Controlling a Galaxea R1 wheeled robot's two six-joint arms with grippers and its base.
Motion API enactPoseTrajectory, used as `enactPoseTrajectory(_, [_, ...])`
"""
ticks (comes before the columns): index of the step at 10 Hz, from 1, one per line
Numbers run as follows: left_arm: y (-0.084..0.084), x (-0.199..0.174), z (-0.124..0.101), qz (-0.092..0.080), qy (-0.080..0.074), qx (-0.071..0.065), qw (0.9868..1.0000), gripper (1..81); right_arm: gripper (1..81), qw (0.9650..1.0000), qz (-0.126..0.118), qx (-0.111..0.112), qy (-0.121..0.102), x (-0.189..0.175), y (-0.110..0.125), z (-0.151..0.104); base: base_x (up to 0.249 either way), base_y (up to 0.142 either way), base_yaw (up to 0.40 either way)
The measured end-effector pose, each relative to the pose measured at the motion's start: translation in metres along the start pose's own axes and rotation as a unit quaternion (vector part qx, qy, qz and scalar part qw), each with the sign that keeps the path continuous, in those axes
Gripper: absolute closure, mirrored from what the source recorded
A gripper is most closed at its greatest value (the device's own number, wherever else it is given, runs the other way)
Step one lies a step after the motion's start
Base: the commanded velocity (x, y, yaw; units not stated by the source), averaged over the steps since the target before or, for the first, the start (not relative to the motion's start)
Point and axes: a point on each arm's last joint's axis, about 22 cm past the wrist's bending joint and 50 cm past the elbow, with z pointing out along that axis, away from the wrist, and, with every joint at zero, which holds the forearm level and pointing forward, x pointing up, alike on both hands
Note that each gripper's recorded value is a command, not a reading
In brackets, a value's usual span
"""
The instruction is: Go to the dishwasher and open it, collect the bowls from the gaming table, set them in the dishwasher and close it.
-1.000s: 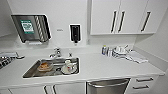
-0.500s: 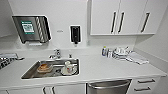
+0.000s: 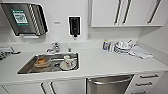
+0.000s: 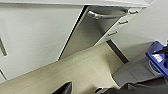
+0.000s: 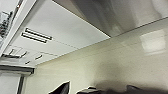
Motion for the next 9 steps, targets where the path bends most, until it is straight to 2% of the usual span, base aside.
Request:
enactPoseTrajectory(3, [0.005, 0.031, 0.004, 0.039, 0.005, 0.001, 0.9992, 1.0, 1.0, 0.9998, 0.007, 0.011, 0.013, 0.016, 0.002, 0.014, 0.000, 0.000, 0.000])
enactPoseTrajectory(4, [0.009, 0.034, 0.009, 0.046, 0.000, -0.004, 0.9989, 1.0, 1.0, 0.9997, 0.001, 0.015, 0.021, 0.026, 0.002, 0.019, 0.000, 0.000, 0.000])
enactPoseTrajectory(6, [0.016, 0.026, 0.028, 0.046, -0.027, -0.024, 0.9983, 1.0, 1.0, 0.9997, 0.008, 0.016, 0.016, 0.032, 0.009, 0.030, 0.000, 0.000, 0.000])
enactPoseTrajectory(7, [0.010, 0.020, 0.042, 0.042, -0.041, -0.029, 0.9979, 1.0, 1.0, 0.9997, 0.011, 0.017, 0.011, 0.037, 0.013, 0.039, 0.000, 0.000, 0.000])
enactPoseTrajectory(9, [-0.006, 0.012, 0.062, 0.033, -0.051, -0.032, 0.9976, 1.0, 1.0, 0.9995, 0.016, 0.028, 0.006, 0.050, 0.013, 0.058, 0.000, 0.000, 0.000])
